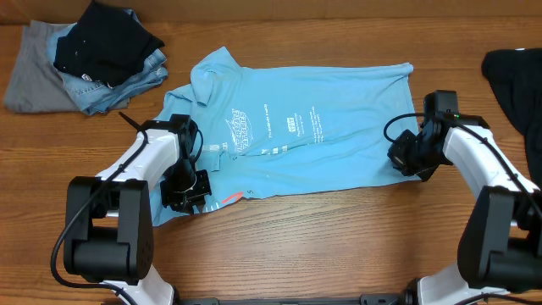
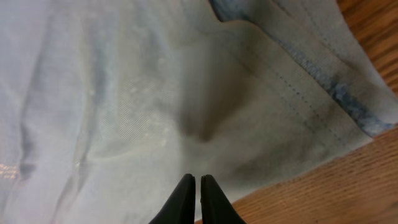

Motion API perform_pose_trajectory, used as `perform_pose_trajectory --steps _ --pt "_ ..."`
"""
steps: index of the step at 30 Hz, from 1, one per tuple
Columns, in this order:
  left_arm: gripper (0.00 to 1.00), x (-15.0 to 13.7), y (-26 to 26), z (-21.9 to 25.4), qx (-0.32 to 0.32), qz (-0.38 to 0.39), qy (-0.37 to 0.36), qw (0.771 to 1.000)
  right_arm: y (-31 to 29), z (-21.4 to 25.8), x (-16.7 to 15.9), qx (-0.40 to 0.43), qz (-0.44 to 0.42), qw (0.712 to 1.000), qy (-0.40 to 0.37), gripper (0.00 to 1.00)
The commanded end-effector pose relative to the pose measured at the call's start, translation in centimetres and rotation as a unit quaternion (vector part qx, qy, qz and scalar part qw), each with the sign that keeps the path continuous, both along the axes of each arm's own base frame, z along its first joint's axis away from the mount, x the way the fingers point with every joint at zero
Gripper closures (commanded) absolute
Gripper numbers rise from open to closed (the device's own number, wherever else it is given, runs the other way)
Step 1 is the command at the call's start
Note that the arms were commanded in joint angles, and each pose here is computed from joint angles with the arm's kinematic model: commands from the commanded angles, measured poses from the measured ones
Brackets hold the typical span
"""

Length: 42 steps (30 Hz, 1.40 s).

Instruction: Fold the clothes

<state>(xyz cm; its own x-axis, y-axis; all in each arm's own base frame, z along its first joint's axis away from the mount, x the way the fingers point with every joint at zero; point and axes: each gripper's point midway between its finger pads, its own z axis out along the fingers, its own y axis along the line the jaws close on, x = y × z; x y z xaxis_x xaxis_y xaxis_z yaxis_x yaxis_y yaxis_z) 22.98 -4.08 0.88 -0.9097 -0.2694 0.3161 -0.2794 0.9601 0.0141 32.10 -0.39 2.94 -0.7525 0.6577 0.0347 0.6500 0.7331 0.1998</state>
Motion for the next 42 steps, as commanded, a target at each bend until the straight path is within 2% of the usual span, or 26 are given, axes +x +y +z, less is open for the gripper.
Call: perform_pose_trajectory --steps 1,9,12,14,23,33,37,42 --pt "0.79 -0.1 -0.3 0.3 -0.006 0.013 -0.004 1.000 0.0 -2.1 -0.6 -0.001 -0.016 0.999 0.032 0.94" --pt "0.80 0.1 0.3 0.1 0.010 0.009 -0.011 1.000 -0.1 -3.7 -0.7 -0.001 -0.028 0.998 0.050 0.96" --pt "0.95 0.2 0.5 0.1 0.016 0.012 -0.011 1.000 -0.6 -3.7 -0.7 -0.002 -0.041 0.998 0.052 0.96" --pt "0.96 0.2 0.9 0.1 0.025 0.018 -0.012 0.999 -1.2 -3.7 -0.8 -0.001 -0.052 0.997 0.052 0.96" --pt "0.96 0.1 2.2 0.1 0.022 0.049 -0.007 0.999 -4.8 -3.7 -2.1 0.005 -0.109 0.992 0.070 0.96" --pt "0.96 -0.9 2.5 -1.0 0.020 0.064 0.001 0.998 -6.5 -3.7 -2.6 0.007 -0.130 0.989 0.072 0.96" --pt "0.96 -0.3 2.5 -1.2 0.022 0.063 -0.012 0.998 -6.5 -3.7 -2.6 0.006 -0.119 0.990 0.070 0.96" --pt "0.96 0.1 4.2 -1.3 0.056 0.073 -0.021 0.996 -6.5 -3.7 -2.6 0.006 -0.119 0.990 0.070 0.96"
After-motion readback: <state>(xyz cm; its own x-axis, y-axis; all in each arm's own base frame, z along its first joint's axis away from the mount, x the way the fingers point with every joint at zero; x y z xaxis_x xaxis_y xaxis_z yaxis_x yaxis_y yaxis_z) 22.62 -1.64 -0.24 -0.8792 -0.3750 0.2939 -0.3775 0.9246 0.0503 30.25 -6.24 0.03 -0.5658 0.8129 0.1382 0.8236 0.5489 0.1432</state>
